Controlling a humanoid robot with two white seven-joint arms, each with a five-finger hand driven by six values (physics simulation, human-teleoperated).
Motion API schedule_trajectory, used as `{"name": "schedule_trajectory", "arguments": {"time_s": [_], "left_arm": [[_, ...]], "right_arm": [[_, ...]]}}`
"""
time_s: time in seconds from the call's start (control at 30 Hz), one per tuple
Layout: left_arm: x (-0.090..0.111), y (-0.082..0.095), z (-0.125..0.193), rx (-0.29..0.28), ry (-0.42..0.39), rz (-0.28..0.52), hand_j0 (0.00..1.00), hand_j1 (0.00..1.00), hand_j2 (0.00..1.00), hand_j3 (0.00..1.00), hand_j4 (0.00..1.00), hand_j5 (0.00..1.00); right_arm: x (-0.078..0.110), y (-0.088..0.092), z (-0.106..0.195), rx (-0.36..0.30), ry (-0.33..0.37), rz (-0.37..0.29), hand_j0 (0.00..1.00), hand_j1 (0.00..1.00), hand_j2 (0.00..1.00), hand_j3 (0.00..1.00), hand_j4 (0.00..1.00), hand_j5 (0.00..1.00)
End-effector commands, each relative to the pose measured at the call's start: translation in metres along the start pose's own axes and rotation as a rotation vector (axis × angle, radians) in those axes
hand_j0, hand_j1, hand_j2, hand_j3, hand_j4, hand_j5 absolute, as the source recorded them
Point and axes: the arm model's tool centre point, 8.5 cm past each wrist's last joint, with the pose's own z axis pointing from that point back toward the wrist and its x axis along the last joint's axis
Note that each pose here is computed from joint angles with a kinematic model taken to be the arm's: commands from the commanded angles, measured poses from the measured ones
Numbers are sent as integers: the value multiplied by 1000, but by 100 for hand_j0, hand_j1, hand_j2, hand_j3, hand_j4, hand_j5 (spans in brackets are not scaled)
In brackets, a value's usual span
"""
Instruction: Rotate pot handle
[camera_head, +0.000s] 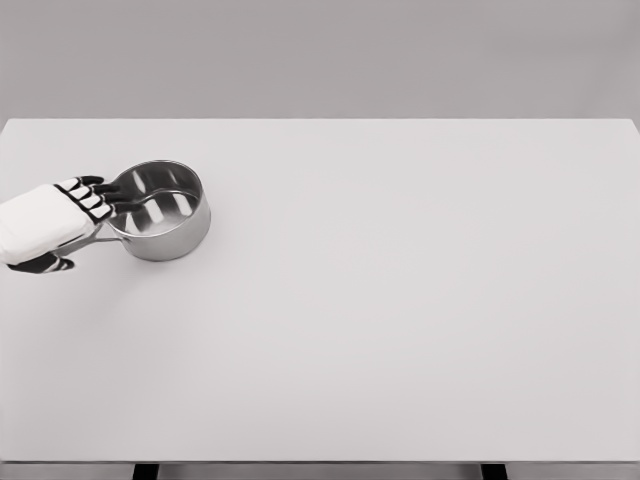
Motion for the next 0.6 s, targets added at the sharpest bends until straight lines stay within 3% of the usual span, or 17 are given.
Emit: {"name": "schedule_trajectory", "arguments": {"time_s": [0.0, 0.57], "left_arm": [[-2, 1, 1, 0, 9, -4, 100, 100, 100, 100, 100, 100], [-12, -3, 2, -27, 45, -19, 100, 100, 100, 100, 100, 100]], "right_arm": [[0, 0, 0, 1, 0, 0, 100, 100, 100, 100, 100, 100], [0, 0, 0, 1, -1, 0, 100, 100, 100, 100, 100, 100]]}}
